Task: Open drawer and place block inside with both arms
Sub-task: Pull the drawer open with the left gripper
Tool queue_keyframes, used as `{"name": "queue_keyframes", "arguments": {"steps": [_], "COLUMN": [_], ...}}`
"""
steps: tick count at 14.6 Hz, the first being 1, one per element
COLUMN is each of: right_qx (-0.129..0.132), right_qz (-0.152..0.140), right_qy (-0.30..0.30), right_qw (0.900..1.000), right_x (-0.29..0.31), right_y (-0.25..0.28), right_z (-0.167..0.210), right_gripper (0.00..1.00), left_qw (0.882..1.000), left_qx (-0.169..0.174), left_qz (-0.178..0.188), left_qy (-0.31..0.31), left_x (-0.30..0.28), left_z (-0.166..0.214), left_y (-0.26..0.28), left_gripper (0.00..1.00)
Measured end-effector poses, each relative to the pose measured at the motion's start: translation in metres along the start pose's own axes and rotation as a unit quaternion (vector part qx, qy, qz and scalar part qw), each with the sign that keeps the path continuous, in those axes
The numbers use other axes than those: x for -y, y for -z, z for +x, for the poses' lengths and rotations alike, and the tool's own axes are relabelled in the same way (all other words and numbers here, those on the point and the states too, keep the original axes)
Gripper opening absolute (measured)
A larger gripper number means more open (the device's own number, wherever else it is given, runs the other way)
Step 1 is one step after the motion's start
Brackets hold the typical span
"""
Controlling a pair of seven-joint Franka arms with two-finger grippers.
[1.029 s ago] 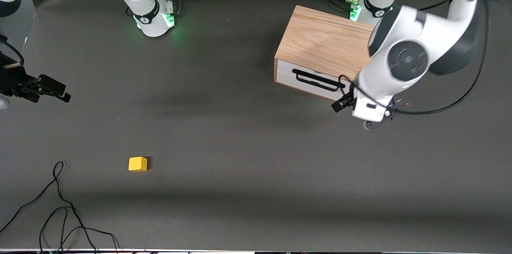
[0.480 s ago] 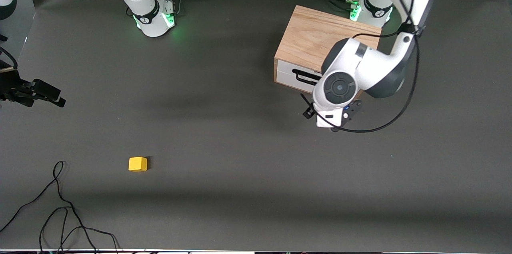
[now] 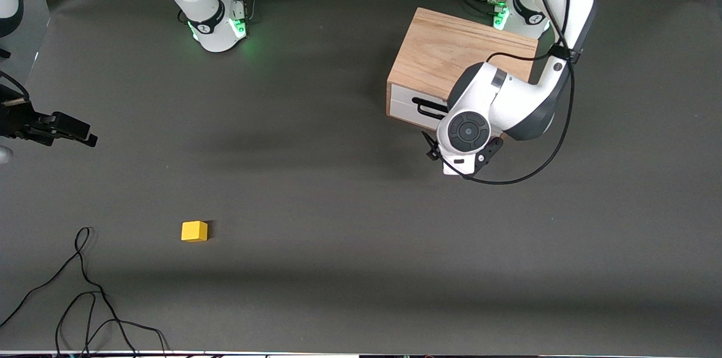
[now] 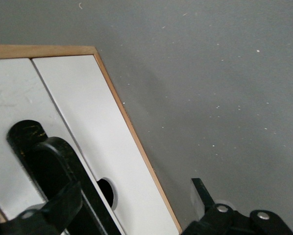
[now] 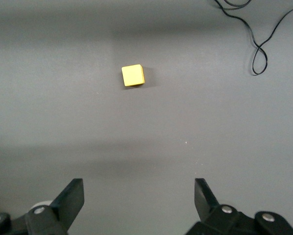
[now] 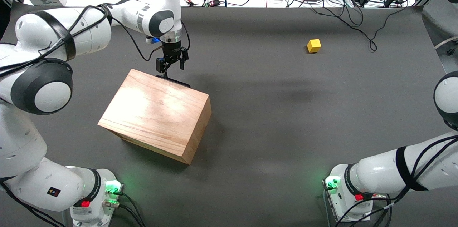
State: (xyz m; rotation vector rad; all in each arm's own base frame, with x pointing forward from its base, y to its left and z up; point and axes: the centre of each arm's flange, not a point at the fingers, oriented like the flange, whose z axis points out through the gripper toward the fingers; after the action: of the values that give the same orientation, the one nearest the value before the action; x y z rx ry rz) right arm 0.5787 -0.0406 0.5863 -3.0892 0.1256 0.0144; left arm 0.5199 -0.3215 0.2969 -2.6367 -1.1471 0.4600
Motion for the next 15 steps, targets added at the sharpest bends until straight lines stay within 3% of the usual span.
{"name": "queue_keyframes", "arguments": {"steps": [12,14,15], "right_qx": [-0.015,-0.016,-0.015], "right_qz": [-0.002,-0.002,-0.002], "right_qy": [0.005,0.005,0.005], "right_qw": [1.0,1.0,1.0], "right_x": [0.006,0.007,0.007], "right_y": [-0.013,-0.015,-0.018], "right_z": [0.015,0.017,0.018], "right_gripper": [1.0,1.0,1.0], "left_qw": [0.999,0.999,0.999], "left_qx": [0.003,0.003,0.003], "left_qz": [0.015,0.014,0.015], "left_qy": [0.033,0.032,0.032], "left_x": [0.005,0.005,0.005], "left_z": [-0.009,-0.013,-0.013], "left_y": [-0.012,-0.011,-0.012], "left_gripper": [1.0,0.96,0.86]}}
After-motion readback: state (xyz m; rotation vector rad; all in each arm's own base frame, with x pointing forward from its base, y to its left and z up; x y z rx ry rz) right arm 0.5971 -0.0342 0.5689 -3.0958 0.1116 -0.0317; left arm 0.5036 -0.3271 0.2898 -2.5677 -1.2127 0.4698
